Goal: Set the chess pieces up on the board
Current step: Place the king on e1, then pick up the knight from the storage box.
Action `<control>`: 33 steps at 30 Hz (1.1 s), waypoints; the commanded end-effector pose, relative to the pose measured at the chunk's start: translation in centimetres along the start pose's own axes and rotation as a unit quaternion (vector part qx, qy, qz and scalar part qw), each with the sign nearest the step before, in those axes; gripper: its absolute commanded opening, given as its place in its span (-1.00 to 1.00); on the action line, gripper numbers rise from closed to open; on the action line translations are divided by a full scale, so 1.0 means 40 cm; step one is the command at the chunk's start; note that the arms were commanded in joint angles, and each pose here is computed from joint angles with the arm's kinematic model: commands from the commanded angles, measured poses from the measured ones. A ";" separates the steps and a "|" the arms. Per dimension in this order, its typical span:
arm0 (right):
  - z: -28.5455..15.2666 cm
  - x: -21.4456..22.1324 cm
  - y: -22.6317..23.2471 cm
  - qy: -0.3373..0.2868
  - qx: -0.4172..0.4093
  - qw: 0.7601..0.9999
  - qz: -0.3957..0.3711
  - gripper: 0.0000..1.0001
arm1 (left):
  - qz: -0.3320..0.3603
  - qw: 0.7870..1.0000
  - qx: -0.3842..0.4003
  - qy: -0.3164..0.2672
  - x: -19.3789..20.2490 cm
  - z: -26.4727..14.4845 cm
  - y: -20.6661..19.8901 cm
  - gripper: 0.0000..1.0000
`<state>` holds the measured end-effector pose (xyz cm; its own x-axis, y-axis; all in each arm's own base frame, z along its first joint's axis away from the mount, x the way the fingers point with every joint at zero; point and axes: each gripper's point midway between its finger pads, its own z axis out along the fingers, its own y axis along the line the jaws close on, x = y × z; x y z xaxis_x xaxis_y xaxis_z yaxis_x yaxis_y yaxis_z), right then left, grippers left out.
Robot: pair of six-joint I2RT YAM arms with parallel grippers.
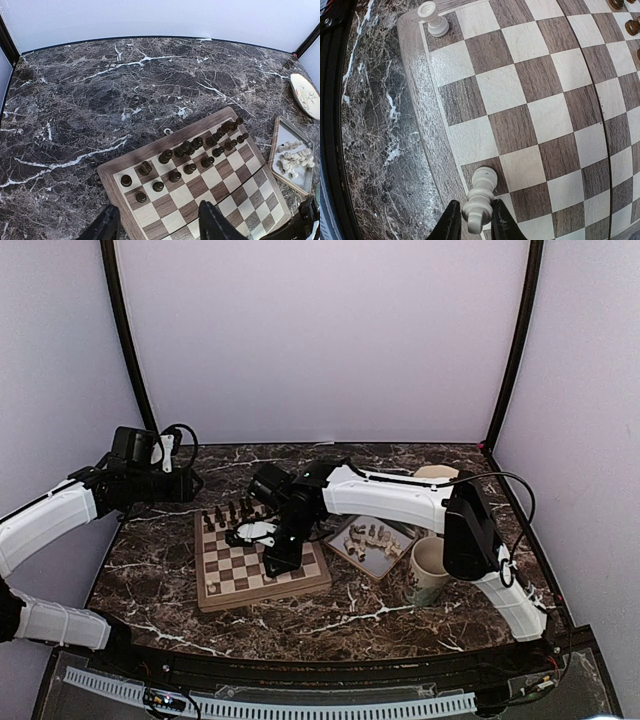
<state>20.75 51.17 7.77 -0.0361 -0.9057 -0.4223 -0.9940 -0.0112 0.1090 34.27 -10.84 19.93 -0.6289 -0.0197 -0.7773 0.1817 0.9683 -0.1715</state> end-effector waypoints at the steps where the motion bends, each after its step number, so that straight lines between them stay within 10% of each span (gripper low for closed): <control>1: 0.008 -0.012 -0.002 -0.004 0.005 1.000 0.000 -0.53 | 0.000 1.000 0.006 -0.006 -0.001 -0.004 -0.001 0.11; 20: -0.155 0.047 -0.005 -0.032 0.012 0.999 0.008 -0.31 | 0.020 0.991 0.126 0.027 0.007 0.006 -0.108 -0.03; 33: -0.362 0.364 -0.269 -0.044 0.136 0.977 0.160 -0.46 | 0.103 0.965 0.223 0.087 0.029 0.076 -0.371 -0.13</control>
<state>29.47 35.59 14.70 -0.2714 -0.8220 -0.5006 -0.9579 0.2815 0.0571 33.03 -23.42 20.11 -0.6591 0.1930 -0.7269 0.5527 0.7798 -0.2941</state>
